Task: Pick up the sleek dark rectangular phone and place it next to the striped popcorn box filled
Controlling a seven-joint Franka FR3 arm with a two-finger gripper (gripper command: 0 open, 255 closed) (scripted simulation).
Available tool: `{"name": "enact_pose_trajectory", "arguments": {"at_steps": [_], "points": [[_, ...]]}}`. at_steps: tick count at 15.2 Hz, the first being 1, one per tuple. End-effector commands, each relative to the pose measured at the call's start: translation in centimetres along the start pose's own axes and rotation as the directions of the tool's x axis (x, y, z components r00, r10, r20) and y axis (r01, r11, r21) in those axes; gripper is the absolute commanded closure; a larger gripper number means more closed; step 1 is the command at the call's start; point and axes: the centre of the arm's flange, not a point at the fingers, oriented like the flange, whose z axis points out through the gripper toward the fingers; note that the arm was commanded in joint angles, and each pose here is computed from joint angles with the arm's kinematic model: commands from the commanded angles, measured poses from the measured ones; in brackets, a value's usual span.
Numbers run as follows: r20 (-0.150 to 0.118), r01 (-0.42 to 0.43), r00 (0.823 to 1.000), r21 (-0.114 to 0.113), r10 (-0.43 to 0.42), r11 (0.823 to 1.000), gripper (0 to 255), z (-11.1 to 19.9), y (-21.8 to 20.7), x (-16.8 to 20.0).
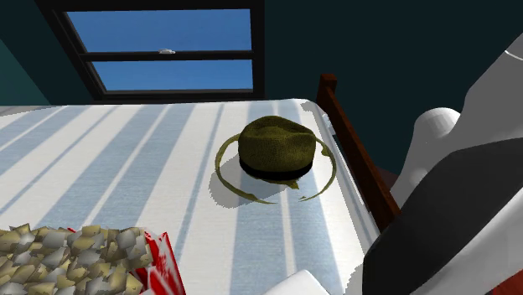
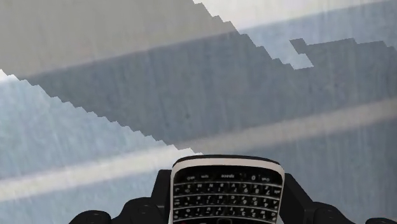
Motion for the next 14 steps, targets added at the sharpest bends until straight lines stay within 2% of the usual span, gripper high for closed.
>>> {"name": "enact_pose_trajectory", "arguments": {"at_steps": [1, 6, 13, 14], "points": [[0.000, 0.000, 1.000, 0.001, 0.000, 1.000, 255, 1.1, -0.1, -0.1], [0.000, 0.000, 1.000, 0.001, 0.000, 1.000, 255, 3.9, -0.1, -0.1], [0.000, 0.000, 1.000, 0.001, 0.000, 1.000, 255, 3.9, -0.1, -0.1], [0.000, 0.000, 1.000, 0.001, 0.000, 1.000, 0, 3.9, -0.1, -0.1]]}}
